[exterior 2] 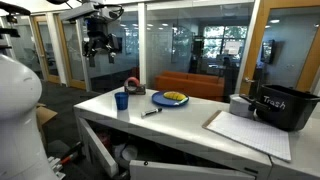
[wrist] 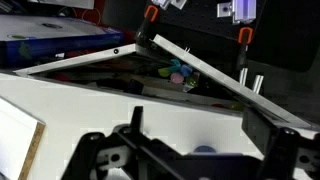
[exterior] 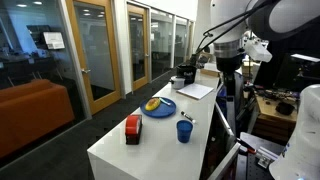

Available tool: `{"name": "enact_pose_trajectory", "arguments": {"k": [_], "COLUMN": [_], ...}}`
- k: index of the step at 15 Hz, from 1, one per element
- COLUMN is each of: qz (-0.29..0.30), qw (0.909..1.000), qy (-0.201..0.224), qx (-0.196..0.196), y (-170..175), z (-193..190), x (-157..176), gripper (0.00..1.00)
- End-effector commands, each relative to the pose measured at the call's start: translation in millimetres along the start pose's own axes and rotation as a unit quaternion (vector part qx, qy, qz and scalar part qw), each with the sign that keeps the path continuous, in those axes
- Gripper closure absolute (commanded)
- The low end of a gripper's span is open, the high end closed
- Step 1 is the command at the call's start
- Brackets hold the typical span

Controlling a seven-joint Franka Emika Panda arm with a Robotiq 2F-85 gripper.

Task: Put the marker in the cup

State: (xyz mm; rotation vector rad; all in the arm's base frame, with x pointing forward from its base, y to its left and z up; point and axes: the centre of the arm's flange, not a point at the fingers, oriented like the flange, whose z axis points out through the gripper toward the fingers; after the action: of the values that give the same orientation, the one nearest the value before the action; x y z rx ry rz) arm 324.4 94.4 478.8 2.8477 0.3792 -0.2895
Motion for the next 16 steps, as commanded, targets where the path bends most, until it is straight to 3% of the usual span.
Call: {"name": "enact_pose_trajectory", "arguments": {"k": [1,9,13,16], "qz": [0.000,0.000,0.087,0.150], "qw": [1.0000,1.0000,0.9960,0.9879], "qy": [0.000,0.000,0.003,0.010], "qx": [0.000,0.000,0.019,0.039], "y": [0,0,6,16], "z": [0,0,17,36], "x": [0,0,57,93], "gripper": [0.00,0.00,0.00,0.00]}}
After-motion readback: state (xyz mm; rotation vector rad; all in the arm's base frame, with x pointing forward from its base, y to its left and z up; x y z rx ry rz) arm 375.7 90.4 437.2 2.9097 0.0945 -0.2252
